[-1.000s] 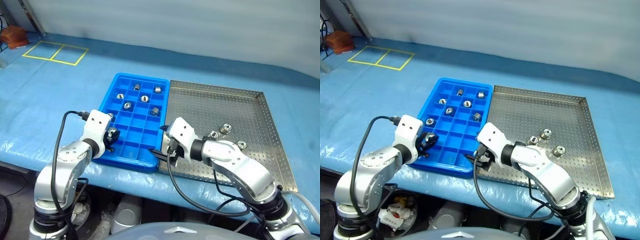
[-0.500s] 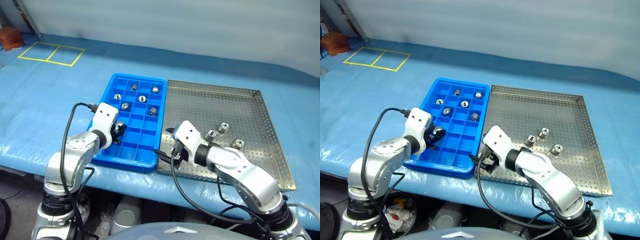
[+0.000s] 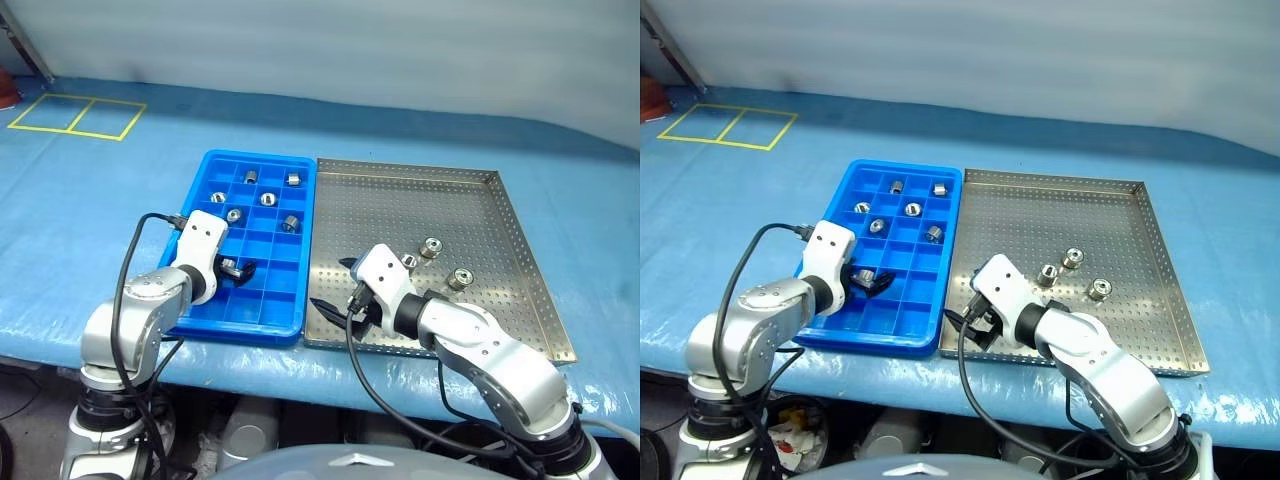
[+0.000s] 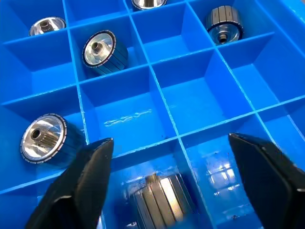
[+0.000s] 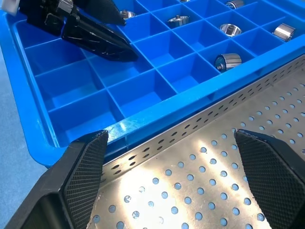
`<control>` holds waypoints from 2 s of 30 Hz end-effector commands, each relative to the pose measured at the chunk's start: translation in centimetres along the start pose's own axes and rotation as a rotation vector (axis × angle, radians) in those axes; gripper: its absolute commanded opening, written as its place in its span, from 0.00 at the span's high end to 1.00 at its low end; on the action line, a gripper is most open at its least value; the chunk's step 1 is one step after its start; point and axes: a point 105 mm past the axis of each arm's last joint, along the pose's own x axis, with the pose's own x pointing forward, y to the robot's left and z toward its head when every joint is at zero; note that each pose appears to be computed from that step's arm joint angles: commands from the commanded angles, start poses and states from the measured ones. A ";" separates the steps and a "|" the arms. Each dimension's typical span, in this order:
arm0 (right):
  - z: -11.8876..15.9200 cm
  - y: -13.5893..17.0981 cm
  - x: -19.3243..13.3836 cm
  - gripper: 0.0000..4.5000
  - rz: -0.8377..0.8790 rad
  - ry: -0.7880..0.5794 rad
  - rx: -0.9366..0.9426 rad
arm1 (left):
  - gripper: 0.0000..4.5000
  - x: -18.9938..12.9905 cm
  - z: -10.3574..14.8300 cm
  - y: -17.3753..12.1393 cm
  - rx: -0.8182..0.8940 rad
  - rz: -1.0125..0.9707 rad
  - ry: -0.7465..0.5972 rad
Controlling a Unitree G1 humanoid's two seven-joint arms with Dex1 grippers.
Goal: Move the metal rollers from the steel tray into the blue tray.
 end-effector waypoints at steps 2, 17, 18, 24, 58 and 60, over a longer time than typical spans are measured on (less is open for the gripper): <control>1.4 -0.4 -0.7 0.00 -0.031 -0.053 -0.028 | 0.00 -1.6 5.6 -2.2 0.008 -0.158 -0.259; -1.9 -1.9 -6.1 0.00 -0.352 0.045 0.086 | 0.00 4.1 9.8 -12.3 0.237 -0.638 -0.278; -2.2 -2.1 -6.6 0.00 -0.383 0.049 0.098 | 0.00 4.7 9.9 -13.0 0.259 -0.662 -0.273; -3.6 -2.3 -8.4 0.00 -0.512 0.052 0.149 | 0.00 7.7 9.8 -16.4 0.368 -0.732 -0.237; -2.2 -2.2 -7.6 0.00 -0.493 0.012 0.128 | 0.63 10.4 7.9 -15.6 0.259 -0.670 -0.204; -1.7 -2.2 -7.1 0.00 -0.460 0.005 0.109 | 0.63 8.8 9.7 -14.2 0.205 -0.662 -0.286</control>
